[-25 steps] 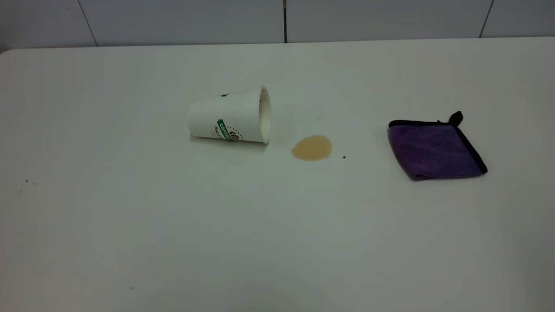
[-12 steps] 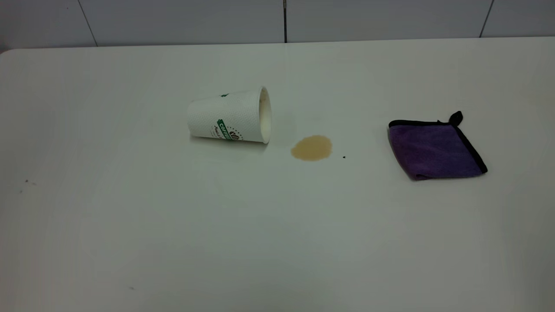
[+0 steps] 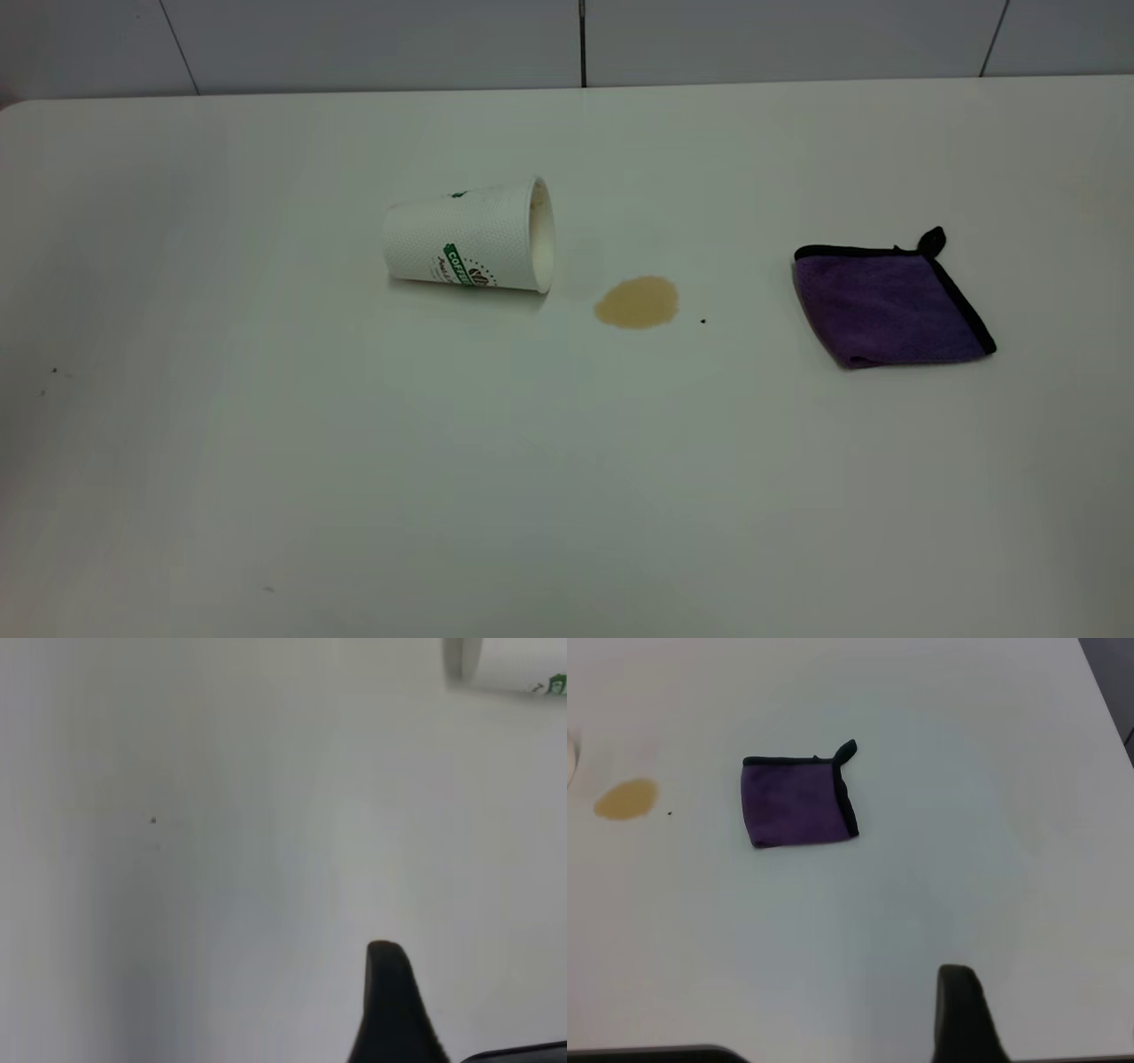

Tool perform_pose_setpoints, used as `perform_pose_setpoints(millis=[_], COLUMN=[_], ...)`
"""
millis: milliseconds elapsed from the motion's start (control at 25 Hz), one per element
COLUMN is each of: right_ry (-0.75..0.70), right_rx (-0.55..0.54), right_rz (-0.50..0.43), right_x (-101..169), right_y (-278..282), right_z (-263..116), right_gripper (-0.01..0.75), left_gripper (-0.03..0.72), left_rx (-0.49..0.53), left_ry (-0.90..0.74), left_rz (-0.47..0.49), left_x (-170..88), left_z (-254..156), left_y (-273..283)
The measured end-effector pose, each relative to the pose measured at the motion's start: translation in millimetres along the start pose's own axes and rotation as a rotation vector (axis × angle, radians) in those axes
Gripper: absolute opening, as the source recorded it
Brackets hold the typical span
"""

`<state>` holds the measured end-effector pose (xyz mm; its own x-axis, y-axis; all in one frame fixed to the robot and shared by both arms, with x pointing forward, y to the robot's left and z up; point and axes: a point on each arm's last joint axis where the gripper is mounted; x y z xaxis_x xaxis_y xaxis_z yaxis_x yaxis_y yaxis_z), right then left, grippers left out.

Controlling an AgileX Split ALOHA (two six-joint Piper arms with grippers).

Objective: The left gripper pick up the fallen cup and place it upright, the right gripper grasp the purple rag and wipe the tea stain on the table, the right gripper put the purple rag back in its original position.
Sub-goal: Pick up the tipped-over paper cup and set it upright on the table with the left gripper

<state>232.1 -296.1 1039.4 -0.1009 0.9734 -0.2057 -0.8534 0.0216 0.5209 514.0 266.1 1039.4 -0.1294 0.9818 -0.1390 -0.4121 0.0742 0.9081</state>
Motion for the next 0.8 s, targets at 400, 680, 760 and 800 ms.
perform_pose_setpoints(millis=[400,680,760,800], right_ry=[0.000,0.000,-0.001,-0.001], right_rx=[0.000,0.000,0.000,0.000], right_rz=[0.000,0.000,0.000,0.000], right_x=[0,0,0,0], right_y=[0,0,0,0], right_z=[0,0,0,0], right_gripper=[0.486,0.486,0.486,0.486], left_gripper=[0.513,0.513,0.513,0.513], left_rx=[0.114,0.140,0.133,0.116], left_ry=[-0.157,-0.237,-0.260,-0.274], left_rz=[-0.049,0.033,0.080,0.101], left_x=[-89,-153,-171,-180], left_z=[29,30,29,30], left_y=[-81,-131,-146,-150])
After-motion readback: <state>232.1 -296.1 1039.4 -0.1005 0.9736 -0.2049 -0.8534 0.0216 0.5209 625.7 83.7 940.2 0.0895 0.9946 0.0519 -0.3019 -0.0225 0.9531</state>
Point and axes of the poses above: a point on each arm's last joint axis where the gripper is mounted, y pointing back along that axis away from the gripper, x along the wrist's bending axis when the last joint is at zero, z = x × y, and after that the axes turned 15 degrees about y, right-handed
